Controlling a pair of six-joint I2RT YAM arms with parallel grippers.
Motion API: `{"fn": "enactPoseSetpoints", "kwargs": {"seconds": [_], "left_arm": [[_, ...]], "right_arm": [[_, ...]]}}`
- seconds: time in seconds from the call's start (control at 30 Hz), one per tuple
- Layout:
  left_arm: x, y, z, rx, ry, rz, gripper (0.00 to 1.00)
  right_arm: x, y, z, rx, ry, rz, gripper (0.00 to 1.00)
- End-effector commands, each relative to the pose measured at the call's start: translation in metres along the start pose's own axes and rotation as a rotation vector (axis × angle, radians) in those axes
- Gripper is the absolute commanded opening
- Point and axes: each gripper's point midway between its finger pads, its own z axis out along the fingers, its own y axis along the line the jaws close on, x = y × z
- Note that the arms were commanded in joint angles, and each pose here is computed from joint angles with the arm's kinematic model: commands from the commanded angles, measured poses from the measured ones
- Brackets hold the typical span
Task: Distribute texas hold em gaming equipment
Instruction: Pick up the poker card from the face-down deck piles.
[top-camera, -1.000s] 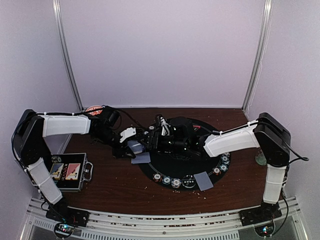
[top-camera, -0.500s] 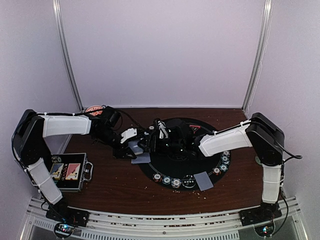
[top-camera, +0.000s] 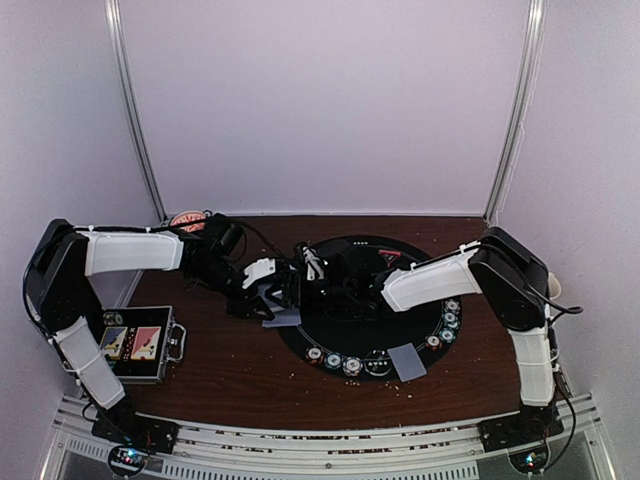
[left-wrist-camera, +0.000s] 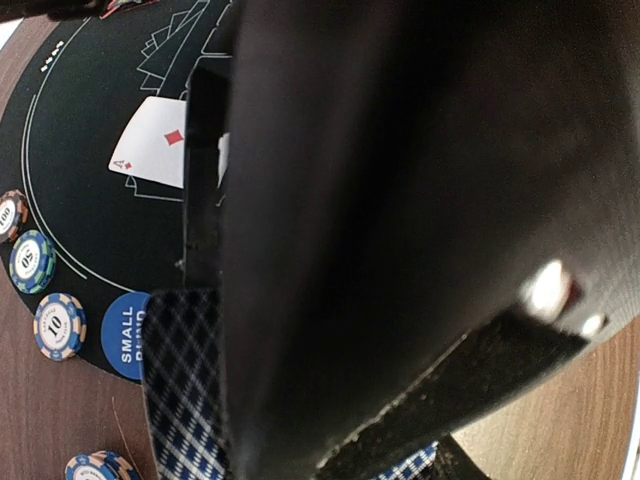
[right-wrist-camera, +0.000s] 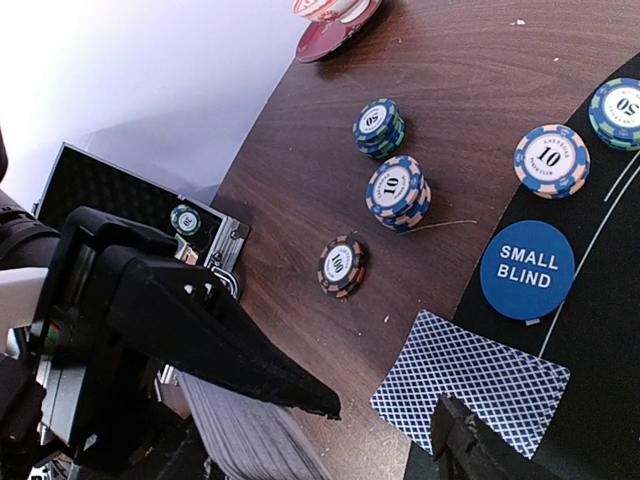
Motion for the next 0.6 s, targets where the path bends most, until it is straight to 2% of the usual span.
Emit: {"fn": "enactPoseSetpoints", "kwargs": {"seconds": [0.0, 0.3, 0.57], "left_arm": [[-0.007, -0.007, -0.003, 0.014, -0.029, 0.039, 0.48], [-0.007, -0.007, -0.002, 0.014, -0.026, 0.039, 0.48], [-0.005, -0.006, -0.001, 0.012, -0.019, 0.033, 0.48]], "right_arm": [[-0.009, 0.003, 0.004, -0.003, -0.007, -0.008, 0.69], [-0.016, -0.025, -0.010, 0.105, -0.033, 0.003, 0.49], [-0.021, -0.033, -0.022, 0.150, -0.048, -0.018, 0.43]]}}
